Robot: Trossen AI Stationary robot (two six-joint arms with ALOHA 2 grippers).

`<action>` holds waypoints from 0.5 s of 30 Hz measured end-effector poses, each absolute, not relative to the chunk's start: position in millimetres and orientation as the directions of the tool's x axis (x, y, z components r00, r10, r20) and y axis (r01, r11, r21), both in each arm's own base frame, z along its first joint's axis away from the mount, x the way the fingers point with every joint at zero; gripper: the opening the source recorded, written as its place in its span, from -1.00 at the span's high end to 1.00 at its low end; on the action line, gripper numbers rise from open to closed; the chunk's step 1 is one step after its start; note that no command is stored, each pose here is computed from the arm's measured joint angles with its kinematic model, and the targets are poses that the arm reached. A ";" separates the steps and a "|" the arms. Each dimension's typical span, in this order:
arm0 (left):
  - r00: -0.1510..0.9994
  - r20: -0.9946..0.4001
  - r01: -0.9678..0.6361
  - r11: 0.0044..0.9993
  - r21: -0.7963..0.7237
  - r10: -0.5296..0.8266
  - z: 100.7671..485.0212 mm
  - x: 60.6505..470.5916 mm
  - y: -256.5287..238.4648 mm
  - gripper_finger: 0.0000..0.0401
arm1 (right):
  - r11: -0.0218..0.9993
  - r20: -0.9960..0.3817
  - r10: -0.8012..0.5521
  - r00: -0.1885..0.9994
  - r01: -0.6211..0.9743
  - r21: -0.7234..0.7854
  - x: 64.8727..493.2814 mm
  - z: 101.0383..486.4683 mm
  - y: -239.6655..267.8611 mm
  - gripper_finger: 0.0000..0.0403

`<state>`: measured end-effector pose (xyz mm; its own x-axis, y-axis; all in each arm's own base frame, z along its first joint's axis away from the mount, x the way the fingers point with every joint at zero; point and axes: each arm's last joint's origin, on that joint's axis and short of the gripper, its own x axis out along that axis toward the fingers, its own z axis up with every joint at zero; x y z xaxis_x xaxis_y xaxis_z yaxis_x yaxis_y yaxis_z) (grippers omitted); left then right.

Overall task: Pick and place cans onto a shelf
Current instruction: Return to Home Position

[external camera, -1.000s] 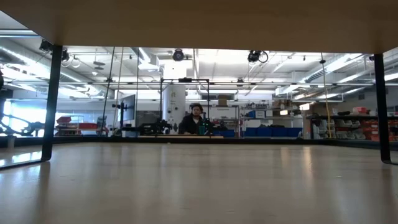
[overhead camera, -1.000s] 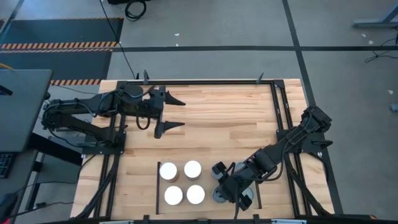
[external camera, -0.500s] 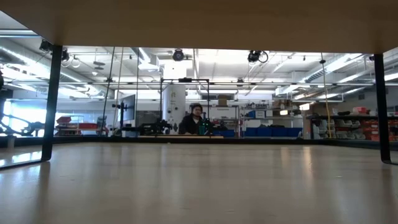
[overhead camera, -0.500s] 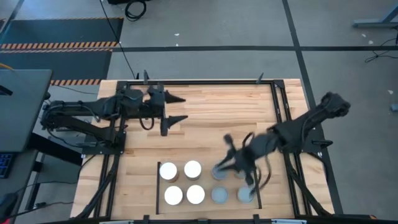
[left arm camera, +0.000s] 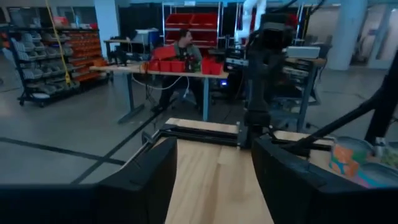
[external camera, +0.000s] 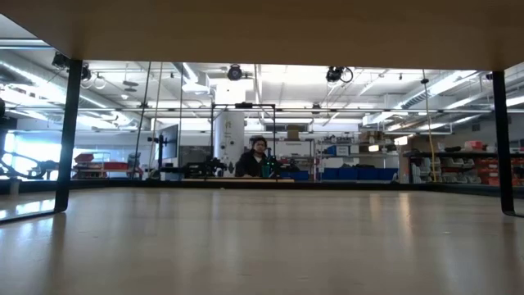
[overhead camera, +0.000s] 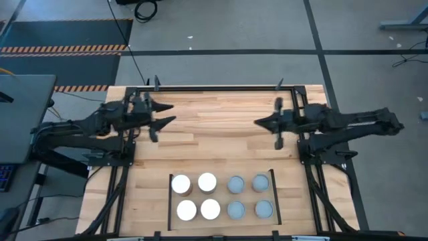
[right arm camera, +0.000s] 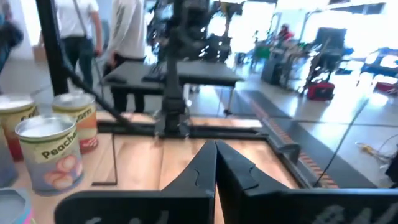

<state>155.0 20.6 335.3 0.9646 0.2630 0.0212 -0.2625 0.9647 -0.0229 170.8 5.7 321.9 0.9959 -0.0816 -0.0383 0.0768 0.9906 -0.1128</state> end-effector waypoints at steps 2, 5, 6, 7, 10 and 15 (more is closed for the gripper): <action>0.964 0.039 -0.262 0.965 -0.030 0.263 328.2 139.6 19.0 -0.05 | 0.991 -0.001 -0.101 0.995 0.101 -0.093 152.9 318.3 1.5 0.94; 0.966 0.051 -0.251 0.967 -0.044 0.253 314.3 119.1 16.6 -0.05 | 0.992 0.027 -0.113 0.993 0.114 -0.053 127.4 309.8 -0.9 0.92; 0.967 0.046 -0.250 0.967 -0.048 0.252 306.7 113.7 16.0 -0.05 | 0.993 0.039 -0.109 0.993 0.111 -0.039 118.7 307.7 -0.9 0.92; 0.967 0.050 -0.249 0.967 -0.054 0.251 299.5 109.4 15.5 -0.05 | 0.995 0.047 -0.100 0.994 0.101 -0.024 110.1 304.3 -0.6 0.93; 0.966 0.063 -0.247 0.966 -0.078 0.252 276.4 98.4 14.4 -0.05 | 0.997 0.089 -0.072 0.993 0.070 0.017 87.5 293.6 0.2 0.96; 0.965 0.086 -0.240 0.967 -0.084 0.247 246.9 88.0 13.2 -0.05 | 0.994 0.152 -0.050 0.987 0.036 0.099 60.1 272.2 0.1 0.98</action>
<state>88.0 13.2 246.9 0.9652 0.2469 0.0859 -0.2398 0.9671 -0.0844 60.1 0.1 272.2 0.9872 -0.0504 0.1516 0.0356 0.9945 0.0989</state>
